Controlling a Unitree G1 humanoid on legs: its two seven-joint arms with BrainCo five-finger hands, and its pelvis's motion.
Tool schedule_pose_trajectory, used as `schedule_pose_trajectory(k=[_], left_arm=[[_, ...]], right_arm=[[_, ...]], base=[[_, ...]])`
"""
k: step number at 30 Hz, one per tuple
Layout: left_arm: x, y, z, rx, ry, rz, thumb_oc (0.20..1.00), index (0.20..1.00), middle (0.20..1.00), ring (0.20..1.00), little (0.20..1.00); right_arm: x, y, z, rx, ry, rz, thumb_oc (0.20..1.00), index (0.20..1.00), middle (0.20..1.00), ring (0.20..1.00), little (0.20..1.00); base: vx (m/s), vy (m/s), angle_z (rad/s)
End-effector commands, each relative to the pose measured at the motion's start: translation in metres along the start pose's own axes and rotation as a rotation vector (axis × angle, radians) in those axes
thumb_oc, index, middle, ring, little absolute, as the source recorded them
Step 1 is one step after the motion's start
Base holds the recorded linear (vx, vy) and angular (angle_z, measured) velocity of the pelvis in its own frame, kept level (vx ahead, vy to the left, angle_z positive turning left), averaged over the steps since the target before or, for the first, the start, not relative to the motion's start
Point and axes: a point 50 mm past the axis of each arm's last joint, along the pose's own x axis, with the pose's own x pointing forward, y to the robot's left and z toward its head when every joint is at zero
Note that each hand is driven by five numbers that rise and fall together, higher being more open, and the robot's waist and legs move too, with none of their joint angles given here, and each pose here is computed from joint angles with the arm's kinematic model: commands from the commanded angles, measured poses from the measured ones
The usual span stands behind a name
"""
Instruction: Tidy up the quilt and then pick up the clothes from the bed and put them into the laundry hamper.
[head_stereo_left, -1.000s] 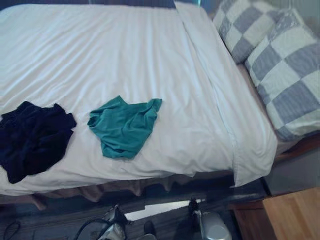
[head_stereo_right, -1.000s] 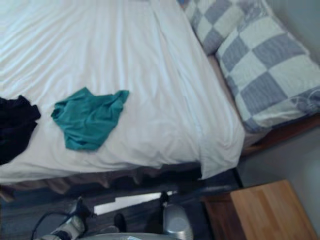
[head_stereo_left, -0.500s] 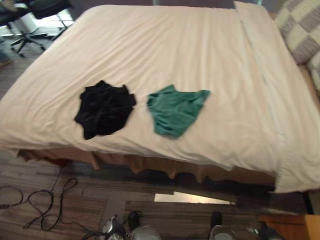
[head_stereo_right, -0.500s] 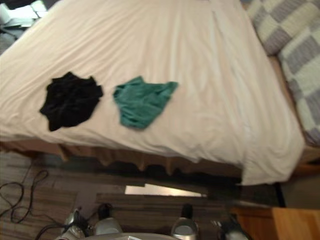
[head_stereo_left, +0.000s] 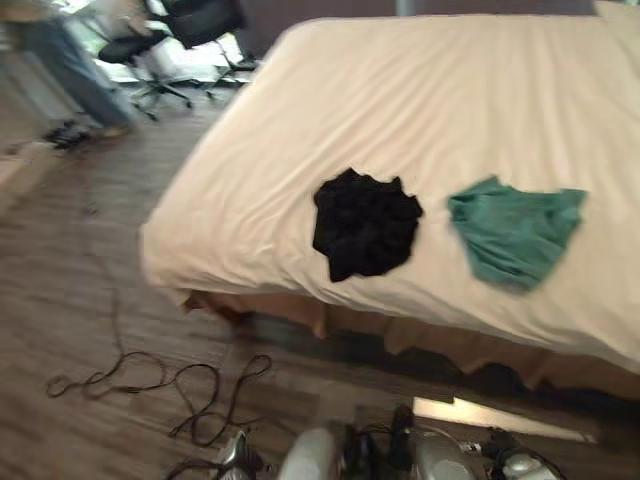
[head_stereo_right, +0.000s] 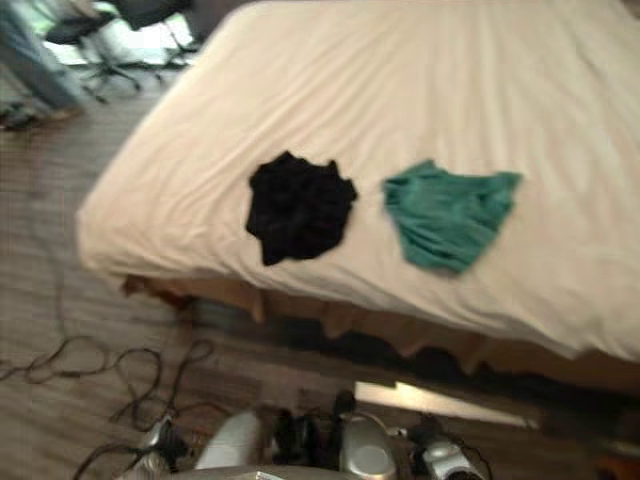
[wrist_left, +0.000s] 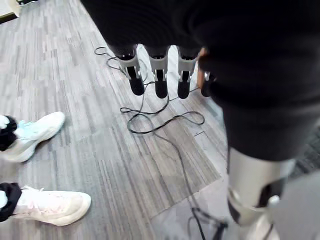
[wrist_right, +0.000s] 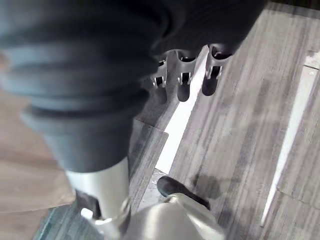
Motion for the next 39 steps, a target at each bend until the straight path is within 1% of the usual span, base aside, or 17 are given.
schedule_pose_trajectory(k=[1,7,11,15,16,18,20,23,24,25,29,33,34,35,36,37,39], left_arm=[[0.007,0.031,0.035,-0.016,-0.115,0.107,1.0,1.0,1.0,1.0,1.0],[0.005,0.02,0.051,0.006,-0.168,0.093,1.0,1.0,1.0,1.0,1.0],[0.006,0.025,0.054,0.053,-0.181,0.092,1.0,1.0,1.0,1.0,1.0],[0.009,0.042,0.041,0.016,-0.122,0.134,1.0,1.0,1.0,1.0,1.0],[0.01,0.045,0.019,-0.038,-0.035,0.145,1.0,1.0,1.0,1.0,1.0],[0.009,0.044,0.003,-0.076,0.019,0.149,1.0,1.0,1.0,1.0,1.0],[0.002,0.041,-0.043,-0.25,0.197,0.175,1.0,1.0,1.0,1.0,1.0],[-0.012,0.041,-0.095,-0.406,0.37,0.231,1.0,1.0,1.0,1.0,1.0],[-0.018,0.047,-0.112,-0.476,0.417,0.281,1.0,1.0,1.0,1.0,1.0],[-0.022,0.074,-0.124,-0.557,0.408,0.418,1.0,1.0,1.0,1.0,1.0],[-0.041,0.175,-0.096,-0.439,0.067,0.814,1.0,1.0,1.0,1.0,1.0],[-0.093,0.263,-0.02,-0.327,-0.411,1.126,1.0,1.0,1.0,1.0,1.0],[-0.093,0.263,-0.02,-0.327,-0.41,1.126,1.0,1.0,1.0,1.0,1.0],[-0.119,0.286,0.019,-0.232,-0.613,1.195,1.0,1.0,1.0,1.0,1.0],[-0.126,0.294,0.045,-0.175,-0.706,1.189,1.0,1.0,1.0,1.0,1.0],[-0.126,0.294,0.046,-0.176,-0.708,1.19,1.0,1.0,1.0,1.0,1.0],[-0.132,0.299,0.072,-0.107,-0.788,1.17,1.0,1.0,1.0,1.0,1.0]], right_arm=[[0.0,0.0,0.022,-0.038,-0.085,-0.003,1.0,1.0,1.0,1.0,1.0],[-0.001,0.003,0.02,-0.01,-0.096,-0.006,1.0,1.0,1.0,1.0,1.0],[-0.003,0.011,0.002,0.049,-0.03,0.003,1.0,1.0,1.0,1.0,1.0],[-0.003,0.012,-0.007,0.096,0.032,-0.009,1.0,1.0,1.0,1.0,1.0],[-0.004,0.004,-0.021,0.15,0.089,-0.048,1.0,1.0,1.0,1.0,1.0],[-0.004,0.0,-0.029,0.19,0.119,-0.072,1.0,1.0,1.0,1.0,1.0],[-0.007,-0.026,-0.053,0.313,0.196,-0.172,1.0,1.0,1.0,1.0,1.0],[-0.012,-0.06,-0.068,0.383,0.203,-0.3,1.0,1.0,1.0,1.0,1.0],[-0.016,-0.079,-0.069,0.39,0.174,-0.368,1.0,1.0,1.0,1.0,1.0],[-0.024,-0.104,-0.066,0.342,0.094,-0.477,1.0,1.0,1.0,1.0,1.0],[-0.052,-0.164,-0.036,0.095,-0.158,-0.679,1.0,1.0,1.0,1.0,1.0],[-0.081,-0.203,0.023,-0.099,-0.428,-0.831,1.0,1.0,1.0,1.0,1.0],[-0.081,-0.203,0.023,-0.099,-0.429,-0.831,1.0,1.0,1.0,1.0,1.0],[-0.094,-0.211,0.052,-0.166,-0.557,-0.873,1.0,1.0,1.0,1.0,1.0],[-0.102,-0.213,0.074,-0.232,-0.638,-0.882,1.0,1.0,1.0,1.0,1.0],[-0.102,-0.213,0.074,-0.231,-0.638,-0.883,1.0,1.0,1.0,1.0,1.0],[-0.106,-0.209,0.092,-0.289,-0.706,-0.867,1.0,1.0,1.0,1.0,1.0]], base=[[0.15,0.395,-0.64],[0.1,0.305,-1.04],[0.05,0.278,-0.11],[-0.09,0.109,-0.43],[-0.01,0.003,-0.31],[0.04,-0.012,-0.19],[0.1,-0.027,-0.01],[0.11,-0.004,-0.05],[0.12,0.01,-0.1],[0.11,0.005,0.01],[0.04,-0.002,0.18],[0.0,-0.007,0.15],[0.01,-0.016,-0.03],[0.03,-0.017,-0.08],[0.02,-0.019,-0.1],[0.0,-0.012,-0.07],[0.01,-0.01,-0.14]])
